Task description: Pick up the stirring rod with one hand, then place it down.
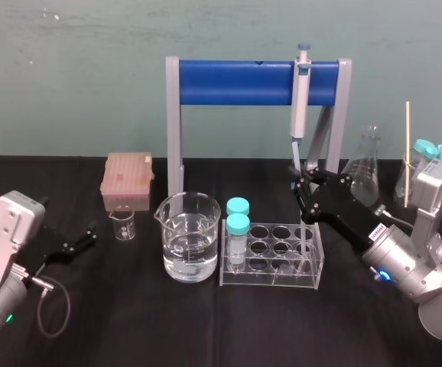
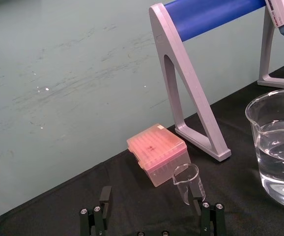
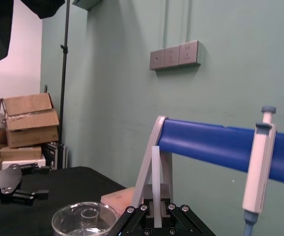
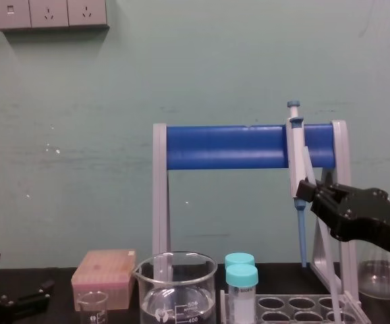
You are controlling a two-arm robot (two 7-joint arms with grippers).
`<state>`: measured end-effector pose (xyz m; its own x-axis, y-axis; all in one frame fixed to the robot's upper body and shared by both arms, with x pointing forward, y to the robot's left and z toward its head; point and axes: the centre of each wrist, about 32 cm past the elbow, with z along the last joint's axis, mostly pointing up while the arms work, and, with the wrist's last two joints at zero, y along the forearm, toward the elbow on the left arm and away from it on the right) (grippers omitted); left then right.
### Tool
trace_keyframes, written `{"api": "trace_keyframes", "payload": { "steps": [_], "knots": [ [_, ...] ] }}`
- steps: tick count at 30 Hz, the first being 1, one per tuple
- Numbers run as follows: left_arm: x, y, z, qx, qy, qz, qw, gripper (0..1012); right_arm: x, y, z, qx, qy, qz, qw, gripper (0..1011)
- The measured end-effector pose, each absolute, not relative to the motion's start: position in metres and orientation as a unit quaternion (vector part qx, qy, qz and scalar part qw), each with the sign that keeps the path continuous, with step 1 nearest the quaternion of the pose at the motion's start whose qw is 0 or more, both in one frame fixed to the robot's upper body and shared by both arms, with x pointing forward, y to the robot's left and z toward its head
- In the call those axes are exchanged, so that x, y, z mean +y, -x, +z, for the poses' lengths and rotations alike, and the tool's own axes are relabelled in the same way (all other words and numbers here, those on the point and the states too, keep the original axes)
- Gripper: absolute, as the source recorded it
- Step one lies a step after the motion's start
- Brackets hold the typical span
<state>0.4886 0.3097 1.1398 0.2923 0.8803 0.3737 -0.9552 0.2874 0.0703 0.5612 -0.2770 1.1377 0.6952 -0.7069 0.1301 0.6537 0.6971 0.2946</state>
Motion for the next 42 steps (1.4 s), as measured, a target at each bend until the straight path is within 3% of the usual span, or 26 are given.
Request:
{"api": "trace_keyframes", "payload": {
  "steps": [25, 42],
  "knots": [
    [0.310, -0.489, 1.140, -0.132, -0.141, 0.580, 0.791, 1000, -0.279, -0.568, 1.117, -0.073, -0.077, -0.366, 0.925, 71],
    [0.310, -0.489, 1.140, -0.132, -0.141, 0.580, 0.791, 1000, -0.279, -0.568, 1.116, -0.070, -0.071, -0.368, 0.925, 71]
  ]
}}
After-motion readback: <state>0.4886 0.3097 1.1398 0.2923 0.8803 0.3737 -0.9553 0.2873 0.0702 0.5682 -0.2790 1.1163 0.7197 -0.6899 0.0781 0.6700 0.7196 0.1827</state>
